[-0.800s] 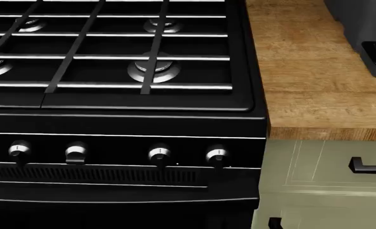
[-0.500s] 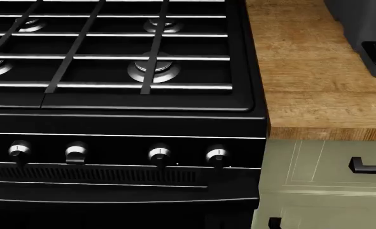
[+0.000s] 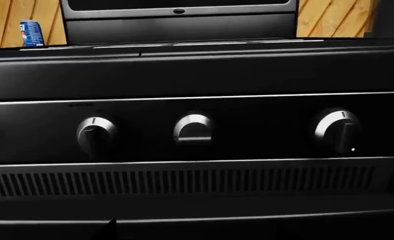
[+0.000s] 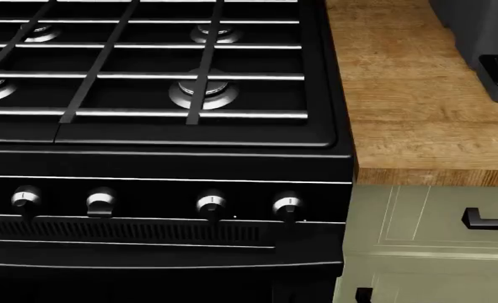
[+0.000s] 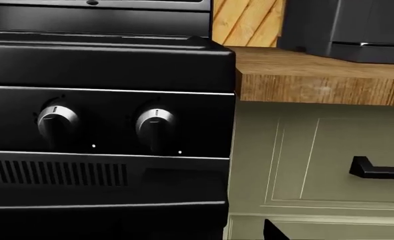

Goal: Pick the broccoli from the counter and place it in the microwave.

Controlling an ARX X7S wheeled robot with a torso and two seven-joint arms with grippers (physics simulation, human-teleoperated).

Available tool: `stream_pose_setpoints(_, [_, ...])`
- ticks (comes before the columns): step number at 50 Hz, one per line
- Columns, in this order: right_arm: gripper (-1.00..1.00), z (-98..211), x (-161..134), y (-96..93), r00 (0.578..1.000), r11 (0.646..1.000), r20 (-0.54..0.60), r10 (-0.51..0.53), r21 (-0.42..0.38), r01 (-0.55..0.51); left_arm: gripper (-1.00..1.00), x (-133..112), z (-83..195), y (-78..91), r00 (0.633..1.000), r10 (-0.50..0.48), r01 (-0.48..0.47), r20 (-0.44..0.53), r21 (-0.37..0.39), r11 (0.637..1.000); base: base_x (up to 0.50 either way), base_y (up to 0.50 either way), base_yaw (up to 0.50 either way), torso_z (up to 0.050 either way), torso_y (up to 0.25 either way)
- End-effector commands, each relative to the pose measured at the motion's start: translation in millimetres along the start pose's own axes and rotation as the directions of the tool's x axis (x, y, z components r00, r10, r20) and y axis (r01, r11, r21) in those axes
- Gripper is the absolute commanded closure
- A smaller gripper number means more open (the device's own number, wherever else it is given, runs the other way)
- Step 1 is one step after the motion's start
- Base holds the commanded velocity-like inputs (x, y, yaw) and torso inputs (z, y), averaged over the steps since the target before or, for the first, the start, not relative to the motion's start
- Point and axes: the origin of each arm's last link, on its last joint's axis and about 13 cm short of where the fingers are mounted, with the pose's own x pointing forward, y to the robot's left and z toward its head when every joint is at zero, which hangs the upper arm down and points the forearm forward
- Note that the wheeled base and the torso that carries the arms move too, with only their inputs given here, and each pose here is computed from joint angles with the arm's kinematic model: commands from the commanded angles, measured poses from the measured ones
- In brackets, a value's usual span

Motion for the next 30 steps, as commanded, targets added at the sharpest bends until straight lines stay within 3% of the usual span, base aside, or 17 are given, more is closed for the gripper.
stream_pose_setpoints(1, [-1.00,0.1,-0.3,0.1,1.000,1.000,-0.004,0.003,-0.008,-0.003,-1.00,0.6,0.2,-0.3,1.000,0.006,-0.007,-0.006,-0.008,1.000,0.00,0.00,0.00,0.000,0.000])
stream_pose_setpoints(4, [-1.00,0.5,-0.6,0.1,1.000,1.000,-0.004,0.002,-0.007,-0.002,-1.00,0.8,-0.5,-0.1,1.000,0.011,-0.011,-0.020,0.000,1.000,0.00,0.00,0.00,0.000,0.000])
stream_pose_setpoints(30, [-1.00,1.7,-2.0,1.9,1.000,1.000,0.003,0.000,-0.006,0.000,-1.00,-1.2,0.4,1.8,1.000,-0.018,0.017,-0.012,-0.009,1.000,0.00,0.00,0.00,0.050,0.042])
